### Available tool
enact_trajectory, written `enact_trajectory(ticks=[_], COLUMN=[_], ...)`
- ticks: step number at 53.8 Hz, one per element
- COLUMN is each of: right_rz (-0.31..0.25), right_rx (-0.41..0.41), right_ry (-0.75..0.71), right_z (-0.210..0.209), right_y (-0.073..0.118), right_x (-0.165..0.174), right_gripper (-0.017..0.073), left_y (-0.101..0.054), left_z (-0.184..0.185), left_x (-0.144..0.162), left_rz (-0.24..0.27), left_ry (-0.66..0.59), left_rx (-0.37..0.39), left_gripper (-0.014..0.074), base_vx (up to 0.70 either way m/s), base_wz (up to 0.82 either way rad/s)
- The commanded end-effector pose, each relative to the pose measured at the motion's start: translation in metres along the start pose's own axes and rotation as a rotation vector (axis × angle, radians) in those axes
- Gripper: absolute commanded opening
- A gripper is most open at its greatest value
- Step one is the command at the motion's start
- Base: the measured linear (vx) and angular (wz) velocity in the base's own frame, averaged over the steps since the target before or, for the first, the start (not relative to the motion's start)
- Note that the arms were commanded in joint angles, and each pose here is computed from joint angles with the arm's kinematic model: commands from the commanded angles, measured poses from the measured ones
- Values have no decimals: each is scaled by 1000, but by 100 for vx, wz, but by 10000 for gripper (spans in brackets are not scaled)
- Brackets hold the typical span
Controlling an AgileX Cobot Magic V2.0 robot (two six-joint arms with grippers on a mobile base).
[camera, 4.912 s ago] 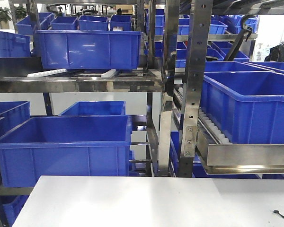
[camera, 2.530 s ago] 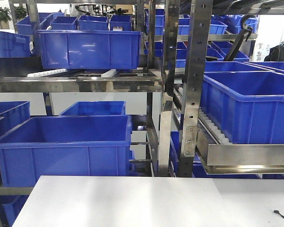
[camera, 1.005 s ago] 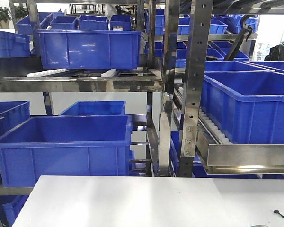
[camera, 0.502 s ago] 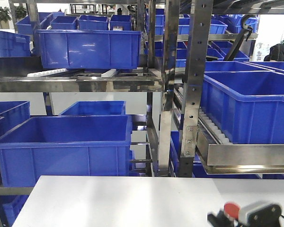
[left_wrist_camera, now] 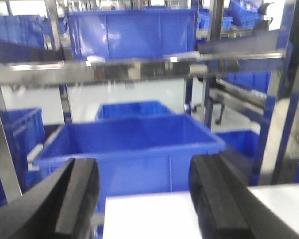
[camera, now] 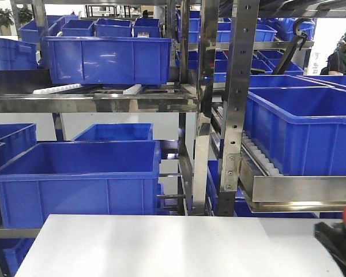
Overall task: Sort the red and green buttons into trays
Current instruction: 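Close the left gripper on the green button and lift it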
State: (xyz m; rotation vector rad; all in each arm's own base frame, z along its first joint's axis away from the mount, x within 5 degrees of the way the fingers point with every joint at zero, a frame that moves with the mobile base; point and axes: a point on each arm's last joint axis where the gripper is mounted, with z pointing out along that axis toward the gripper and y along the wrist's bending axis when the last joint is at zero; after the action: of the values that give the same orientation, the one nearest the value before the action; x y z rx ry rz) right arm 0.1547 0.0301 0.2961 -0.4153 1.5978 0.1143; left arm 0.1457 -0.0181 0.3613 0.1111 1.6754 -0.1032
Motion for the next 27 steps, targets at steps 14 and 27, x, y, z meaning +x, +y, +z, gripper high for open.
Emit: enact_trajectory(ticks=[14, 27], right_rz=[12, 22], right_rx=[-51, -43], right_ry=[-26, 5], right_z=[-43, -43], right_y=[22, 23], right_x=[12, 22], right_gripper=[-9, -9], left_y=[1, -7], left_z=[24, 68], left_x=[62, 133], left_rz=[-31, 27], left_ry=[152, 178], left_rx=[-10, -14], left_gripper=[504, 504], base_vx=[0, 0], base_wz=[0, 0])
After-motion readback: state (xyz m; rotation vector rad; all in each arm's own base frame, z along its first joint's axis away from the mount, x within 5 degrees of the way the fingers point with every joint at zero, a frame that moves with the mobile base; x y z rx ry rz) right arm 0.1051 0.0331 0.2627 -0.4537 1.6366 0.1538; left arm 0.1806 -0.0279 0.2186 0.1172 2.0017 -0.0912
